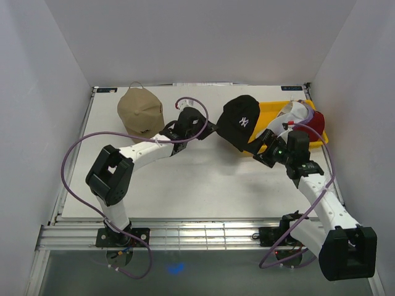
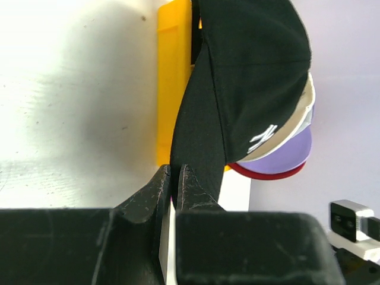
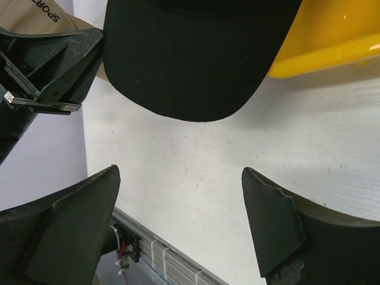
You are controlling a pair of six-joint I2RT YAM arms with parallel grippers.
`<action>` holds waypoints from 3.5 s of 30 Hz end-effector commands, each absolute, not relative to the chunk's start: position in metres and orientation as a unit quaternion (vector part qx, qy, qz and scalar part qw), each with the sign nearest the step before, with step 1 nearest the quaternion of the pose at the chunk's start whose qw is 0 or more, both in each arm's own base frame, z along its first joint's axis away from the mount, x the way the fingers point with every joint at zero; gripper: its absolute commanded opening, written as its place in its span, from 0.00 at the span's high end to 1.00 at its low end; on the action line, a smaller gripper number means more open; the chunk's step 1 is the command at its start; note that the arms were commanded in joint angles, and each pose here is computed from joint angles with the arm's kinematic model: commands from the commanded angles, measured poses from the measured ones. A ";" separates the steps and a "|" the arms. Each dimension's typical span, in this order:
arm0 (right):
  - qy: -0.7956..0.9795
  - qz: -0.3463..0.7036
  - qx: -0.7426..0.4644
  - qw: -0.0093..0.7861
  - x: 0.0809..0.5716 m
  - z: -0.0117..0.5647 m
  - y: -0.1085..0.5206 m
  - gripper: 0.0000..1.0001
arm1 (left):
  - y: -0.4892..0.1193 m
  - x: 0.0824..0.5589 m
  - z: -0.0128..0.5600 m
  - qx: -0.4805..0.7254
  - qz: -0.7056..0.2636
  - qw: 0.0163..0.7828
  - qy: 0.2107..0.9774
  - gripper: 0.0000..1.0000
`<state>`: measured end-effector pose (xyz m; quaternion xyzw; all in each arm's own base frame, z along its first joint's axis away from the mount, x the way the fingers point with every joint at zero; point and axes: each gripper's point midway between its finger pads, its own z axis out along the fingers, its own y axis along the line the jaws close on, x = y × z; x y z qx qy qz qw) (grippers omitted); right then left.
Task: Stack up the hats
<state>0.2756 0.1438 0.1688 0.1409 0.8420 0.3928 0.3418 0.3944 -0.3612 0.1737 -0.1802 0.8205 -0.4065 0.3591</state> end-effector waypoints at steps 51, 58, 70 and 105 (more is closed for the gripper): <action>0.762 0.477 0.221 0.378 0.319 0.119 0.159 0.18 | -0.352 0.345 0.126 -0.109 -0.380 0.281 0.875 1.00; 0.762 0.488 0.218 0.367 0.325 0.111 0.180 0.21 | -0.348 0.340 0.133 -0.095 -0.377 0.284 0.876 1.00; 0.740 0.494 0.213 0.404 0.349 0.108 0.201 0.25 | -0.311 0.334 0.160 -0.087 -0.371 0.308 0.872 1.00; 0.660 0.555 0.213 0.459 0.400 0.225 0.239 0.92 | -0.272 0.332 0.328 -0.021 -0.423 0.411 0.807 1.00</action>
